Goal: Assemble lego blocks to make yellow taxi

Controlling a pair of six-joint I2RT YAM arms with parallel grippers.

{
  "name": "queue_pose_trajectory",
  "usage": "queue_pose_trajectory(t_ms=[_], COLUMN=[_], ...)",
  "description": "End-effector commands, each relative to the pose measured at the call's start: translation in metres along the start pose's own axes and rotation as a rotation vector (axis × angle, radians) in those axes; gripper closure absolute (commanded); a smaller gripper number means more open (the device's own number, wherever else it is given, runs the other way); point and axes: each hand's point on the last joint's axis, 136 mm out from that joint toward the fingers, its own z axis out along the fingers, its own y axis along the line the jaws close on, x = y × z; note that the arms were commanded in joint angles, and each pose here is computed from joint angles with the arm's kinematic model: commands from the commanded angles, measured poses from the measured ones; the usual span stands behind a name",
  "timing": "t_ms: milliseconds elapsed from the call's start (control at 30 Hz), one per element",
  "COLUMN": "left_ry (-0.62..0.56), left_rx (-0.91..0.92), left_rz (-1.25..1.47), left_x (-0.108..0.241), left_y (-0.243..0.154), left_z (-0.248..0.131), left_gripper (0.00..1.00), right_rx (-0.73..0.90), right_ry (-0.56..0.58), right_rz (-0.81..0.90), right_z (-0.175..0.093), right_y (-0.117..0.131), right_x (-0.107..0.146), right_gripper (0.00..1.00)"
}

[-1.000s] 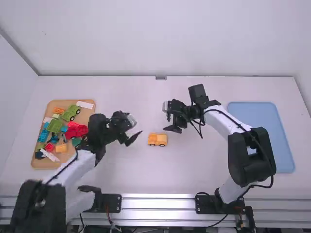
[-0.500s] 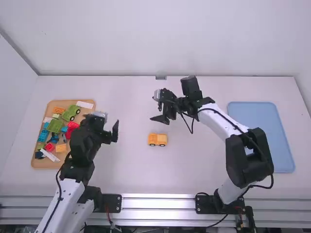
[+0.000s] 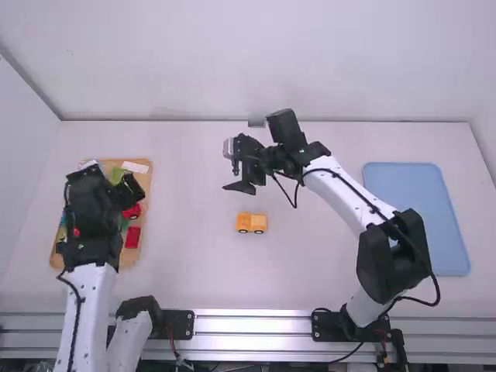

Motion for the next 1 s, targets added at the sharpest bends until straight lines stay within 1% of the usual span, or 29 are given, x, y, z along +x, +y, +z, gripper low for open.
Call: queue_pose_trajectory(t_ms=[0, 167, 267, 300, 333, 367, 400, 467, 500, 600, 700, 800, 833, 867, 900, 967], left_ry=[0.004, 0.098, 0.244, 0.262, 0.359, 0.39, 0.464, 0.501, 0.527, 0.561, 0.555, 0.512, 0.491, 0.488, 0.483, 0.521], left_rx=[-0.064, -0.231, -0.306, -0.313, -0.344, -0.352, -0.369, -0.39, -0.418, -0.458, -0.491, -0.617, -0.706, -0.725, -0.798, -0.832], left_rz=[-0.104, -0.234, -0.254, -0.253, -0.237, -0.231, -0.218, -0.254, -0.314, -0.369, -0.347, -0.431, -0.512, -0.531, -0.621, -0.729], left_x=[-0.017, -0.023, -0.015, -0.014, -0.008, -0.006, -0.003, -0.004, -0.005, -0.005, -0.007, -0.007, -0.004, -0.002, 0.004, 0.014], left_y=[0.015, 0.047, 0.061, 0.062, 0.064, 0.064, 0.062, 0.061, 0.061, 0.061, 0.069, 0.091, 0.105, 0.108, 0.12, 0.134], left_z=[0.008, 0.026, 0.038, 0.039, 0.041, 0.041, 0.039, 0.037, 0.032, 0.029, 0.03, 0.025, 0.018, 0.016, 0.008, 0.001], left_gripper=[0.01, 0.01, 0.01, 0.01, 0.01, 0.01, 0.01, 0.01, 0.01, 0.01, 0.01, 0.01, 0.01, 0.01, 0.01, 0.01], right_rx=[0.036, 0.032, 0.032, 0.032, 0.033, 0.034, 0.043, 0.05, 0.065, 0.083, 0.08, 0.083, 0.083, 0.082, 0.082, 0.086], right_ry=[0.005, -0.001, -0.001, -0.001, -0.001, 0.0, 0.004, 0.007, 0.016, 0.031, 0.028, 0.031, 0.031, 0.03, 0.031, 0.041], right_rz=[-0.035, -0.033, -0.033, -0.033, -0.034, -0.035, -0.039, -0.042, -0.043, -0.049, -0.049, -0.049, -0.049, -0.049, -0.048, -0.048], right_z=[-0.005, -0.006, -0.006, -0.006, -0.006, -0.006, -0.006, -0.006, -0.006, -0.006, -0.006, -0.006, -0.006, -0.006, -0.006, -0.007], right_y=[-0.009, -0.008, -0.008, -0.008, -0.008, -0.009, -0.011, -0.012, -0.015, -0.019, -0.018, -0.019, -0.019, -0.018, -0.018, -0.019], right_x=[-0.009, -0.01, -0.01, -0.01, -0.01, -0.01, -0.009, -0.009, -0.008, -0.006, -0.006, -0.006, -0.006, -0.006, -0.006, -0.004], right_gripper=[0.01, 0.01, 0.01, 0.01, 0.01, 0.01, 0.01, 0.01, 0.01, 0.01, 0.01, 0.01, 0.01, 0.01, 0.01, 0.01])
